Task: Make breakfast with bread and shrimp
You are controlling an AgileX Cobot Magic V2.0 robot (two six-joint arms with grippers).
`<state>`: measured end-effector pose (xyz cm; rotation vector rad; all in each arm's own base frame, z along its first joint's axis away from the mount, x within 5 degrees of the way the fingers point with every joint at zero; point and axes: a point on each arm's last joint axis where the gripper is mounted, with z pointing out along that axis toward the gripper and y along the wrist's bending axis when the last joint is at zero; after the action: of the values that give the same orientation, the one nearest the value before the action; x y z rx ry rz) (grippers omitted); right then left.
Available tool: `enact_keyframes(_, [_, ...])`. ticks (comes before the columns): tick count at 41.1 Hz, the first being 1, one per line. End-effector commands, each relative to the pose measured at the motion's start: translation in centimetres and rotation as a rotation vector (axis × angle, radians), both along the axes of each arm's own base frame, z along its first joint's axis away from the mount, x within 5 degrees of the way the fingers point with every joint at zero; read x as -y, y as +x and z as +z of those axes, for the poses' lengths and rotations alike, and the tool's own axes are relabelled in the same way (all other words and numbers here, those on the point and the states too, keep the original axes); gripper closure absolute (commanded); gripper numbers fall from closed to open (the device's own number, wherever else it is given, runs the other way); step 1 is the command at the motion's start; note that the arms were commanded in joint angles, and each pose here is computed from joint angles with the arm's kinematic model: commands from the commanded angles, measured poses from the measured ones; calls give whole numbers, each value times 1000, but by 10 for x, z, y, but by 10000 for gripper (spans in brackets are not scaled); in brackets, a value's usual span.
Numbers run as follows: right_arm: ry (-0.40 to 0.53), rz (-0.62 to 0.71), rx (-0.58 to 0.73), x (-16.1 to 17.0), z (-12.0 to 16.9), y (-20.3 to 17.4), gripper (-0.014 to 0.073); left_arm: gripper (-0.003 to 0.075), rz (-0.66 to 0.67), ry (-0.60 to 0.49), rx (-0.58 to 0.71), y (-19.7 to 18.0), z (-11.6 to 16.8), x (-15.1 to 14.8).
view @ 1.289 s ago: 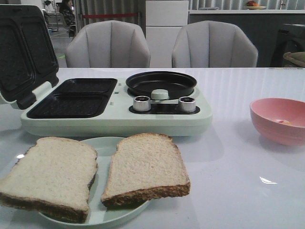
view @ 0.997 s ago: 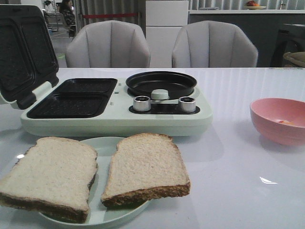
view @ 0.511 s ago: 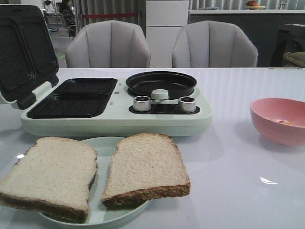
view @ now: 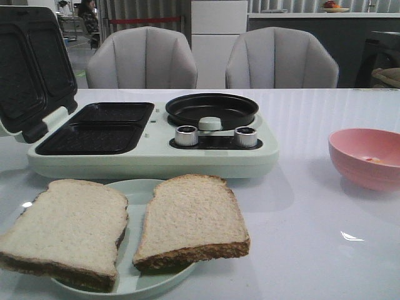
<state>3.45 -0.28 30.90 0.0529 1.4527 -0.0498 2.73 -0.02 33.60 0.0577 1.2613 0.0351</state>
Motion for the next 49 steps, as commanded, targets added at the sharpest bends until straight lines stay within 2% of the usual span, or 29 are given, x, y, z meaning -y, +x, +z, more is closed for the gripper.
enact_keyframes(1, [-24,-6,50,0,35,3,566,620,-5,-5,35,-1,38,0])
enact_keyframes(6, [-17,-9,-38,1,64,13,566,620,-1,-11,-51,10,61,0])
enact_keyframes(13, [-5,-13,-211,3,78,36,566,620,2,-17,-232,33,64,0])
enact_keyframes(24, [12,-15,-485,6,55,76,566,620,-5,-35,-473,68,34,2])
enact_keyframes(33, [22,-16,-668,7,36,98,566,620,-42,-114,-608,88,7,7])
enact_keyframes(49, [26,-17,-769,9,23,114,551,620,-34,-110,-718,107,-11,8])
